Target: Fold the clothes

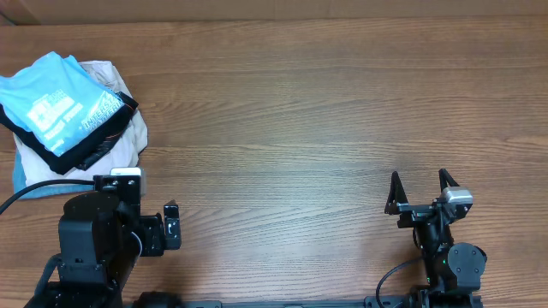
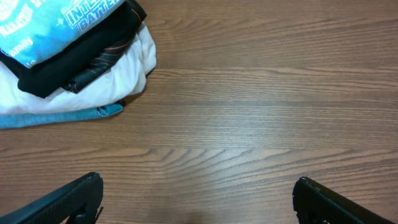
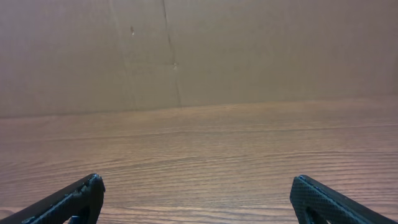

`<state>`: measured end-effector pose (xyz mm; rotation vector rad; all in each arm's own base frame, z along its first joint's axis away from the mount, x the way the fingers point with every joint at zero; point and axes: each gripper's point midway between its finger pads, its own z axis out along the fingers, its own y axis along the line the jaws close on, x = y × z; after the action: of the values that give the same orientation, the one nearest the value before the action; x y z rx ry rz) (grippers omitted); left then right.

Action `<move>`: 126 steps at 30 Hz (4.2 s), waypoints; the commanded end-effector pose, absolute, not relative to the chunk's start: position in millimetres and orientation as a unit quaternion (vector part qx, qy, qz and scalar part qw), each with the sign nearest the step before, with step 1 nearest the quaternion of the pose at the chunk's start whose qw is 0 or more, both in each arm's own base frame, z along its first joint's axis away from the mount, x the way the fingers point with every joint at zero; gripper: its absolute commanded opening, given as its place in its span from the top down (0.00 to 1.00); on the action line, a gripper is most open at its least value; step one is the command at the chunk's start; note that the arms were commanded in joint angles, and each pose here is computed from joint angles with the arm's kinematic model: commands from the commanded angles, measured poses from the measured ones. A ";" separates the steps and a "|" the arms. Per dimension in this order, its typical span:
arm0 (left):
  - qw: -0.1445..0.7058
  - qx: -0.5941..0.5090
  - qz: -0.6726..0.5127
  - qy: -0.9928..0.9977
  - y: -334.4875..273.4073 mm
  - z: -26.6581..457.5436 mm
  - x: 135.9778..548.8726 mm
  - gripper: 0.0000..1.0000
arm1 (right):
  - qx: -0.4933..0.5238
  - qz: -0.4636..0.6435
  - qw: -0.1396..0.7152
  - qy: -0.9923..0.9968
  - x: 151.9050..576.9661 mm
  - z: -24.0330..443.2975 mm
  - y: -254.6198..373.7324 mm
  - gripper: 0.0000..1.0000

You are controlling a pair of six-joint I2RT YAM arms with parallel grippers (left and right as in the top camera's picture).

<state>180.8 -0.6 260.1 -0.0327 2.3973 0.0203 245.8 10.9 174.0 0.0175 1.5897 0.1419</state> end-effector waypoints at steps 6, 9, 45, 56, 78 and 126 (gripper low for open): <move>0.364 -0.010 0.013 0.931 0.4 260.2 181.2 0.00 | 0.007 0.062 0.699 0.712 245.9 171.8 10.4 0.00; 0.364 -0.010 0.013 0.931 0.4 260.2 181.2 0.00 | 0.007 0.062 0.699 0.712 245.9 171.8 10.4 0.00; 0.540 -0.015 0.031 0.841 9.1 193.6 187.9 0.00 | 0.007 0.062 0.699 0.712 245.9 171.8 10.4 0.00; 0.643 -0.021 0.021 0.765 5.8 178.8 226.2 0.00 | 0.007 0.062 0.699 0.712 245.9 171.8 10.4 0.00; 0.685 -0.011 0.013 0.729 0.4 159.4 246.0 0.00 | 0.007 0.062 0.699 0.712 245.9 171.8 10.4 0.00; 0.684 -0.011 0.014 0.729 0.4 159.0 246.0 0.00 | 0.007 0.062 0.699 0.712 245.9 171.8 10.4 0.00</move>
<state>246.2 2.1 158.3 -0.0446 1.6413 0.0260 245.8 10.9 173.9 0.0170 1.5900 0.1413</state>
